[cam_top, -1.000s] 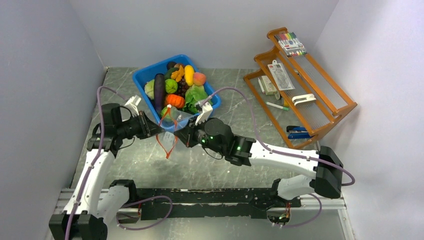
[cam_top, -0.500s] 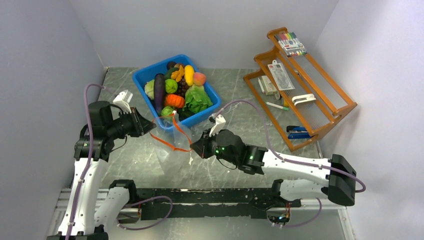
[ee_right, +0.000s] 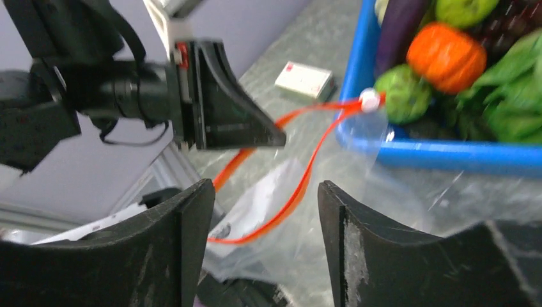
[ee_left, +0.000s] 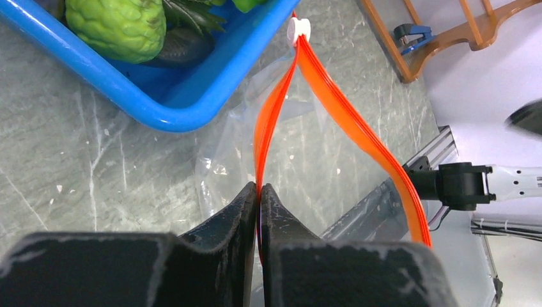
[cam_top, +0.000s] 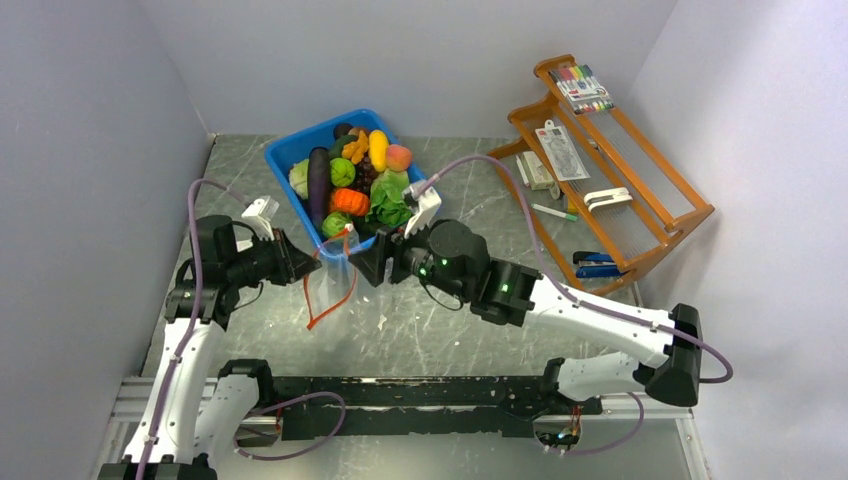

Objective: Place the food in the zip-top bag and seal the zipper
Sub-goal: Open the zipper of the food storage bag at the center of the board, then pick up the fake fruit from the bin.

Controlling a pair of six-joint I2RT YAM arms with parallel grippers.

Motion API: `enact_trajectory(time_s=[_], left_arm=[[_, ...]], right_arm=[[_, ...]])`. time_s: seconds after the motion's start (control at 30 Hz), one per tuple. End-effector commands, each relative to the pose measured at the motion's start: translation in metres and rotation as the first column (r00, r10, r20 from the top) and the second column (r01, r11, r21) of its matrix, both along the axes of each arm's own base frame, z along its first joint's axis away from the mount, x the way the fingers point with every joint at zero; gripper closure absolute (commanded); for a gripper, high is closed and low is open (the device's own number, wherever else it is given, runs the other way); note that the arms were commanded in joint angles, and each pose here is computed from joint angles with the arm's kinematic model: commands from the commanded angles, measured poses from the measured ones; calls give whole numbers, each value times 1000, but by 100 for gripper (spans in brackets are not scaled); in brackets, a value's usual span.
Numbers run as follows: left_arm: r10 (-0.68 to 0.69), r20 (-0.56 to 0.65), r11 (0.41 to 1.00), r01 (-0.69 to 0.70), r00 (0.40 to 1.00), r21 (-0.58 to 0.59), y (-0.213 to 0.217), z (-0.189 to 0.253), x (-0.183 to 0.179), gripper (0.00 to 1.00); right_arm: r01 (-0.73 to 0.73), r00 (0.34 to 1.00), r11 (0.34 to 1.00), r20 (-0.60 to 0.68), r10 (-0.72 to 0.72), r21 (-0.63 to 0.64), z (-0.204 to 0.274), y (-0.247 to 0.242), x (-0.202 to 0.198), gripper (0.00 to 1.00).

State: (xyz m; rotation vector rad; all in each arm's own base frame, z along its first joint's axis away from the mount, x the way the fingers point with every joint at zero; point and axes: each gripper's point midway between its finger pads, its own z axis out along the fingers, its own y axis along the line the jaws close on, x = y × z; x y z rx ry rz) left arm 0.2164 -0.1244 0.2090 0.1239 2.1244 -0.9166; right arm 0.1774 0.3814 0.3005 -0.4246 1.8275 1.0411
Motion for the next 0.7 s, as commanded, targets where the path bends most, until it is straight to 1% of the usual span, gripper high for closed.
enact_trajectory(time_s=[0.0,0.07,0.17,0.27,0.37,0.43,0.57,0.67], left_arm=[[-51,105,999,52,993,-7,-6,16,3,93],[-76,118,997,79,990,-18,-9,19,1,93],[-87,133,996,91,987,-26,-11,22,0,93],[-95,160,995,100,983,-22,-12,29,0,93],[-104,206,993,114,973,-36,-14,36,0,93],[-105,233,992,118,967,-43,-15,37,0,93],[-92,238,994,103,967,-31,-13,34,-1,93],[-98,255,993,110,962,-32,-14,38,-3,93]], right_arm=[[25,994,990,106,-10,-140,5,-6,28,35],[74,991,975,122,-49,-211,0,-11,52,33],[158,983,941,133,-123,-299,-15,-23,93,32],[260,961,904,178,-210,-340,-23,-41,136,32],[367,926,852,232,-297,-374,-29,-61,178,31],[398,913,820,266,-310,-411,-40,-65,202,28],[435,898,772,292,-330,-463,-55,-68,243,21],[431,898,768,303,-318,-473,-61,-63,267,16]])
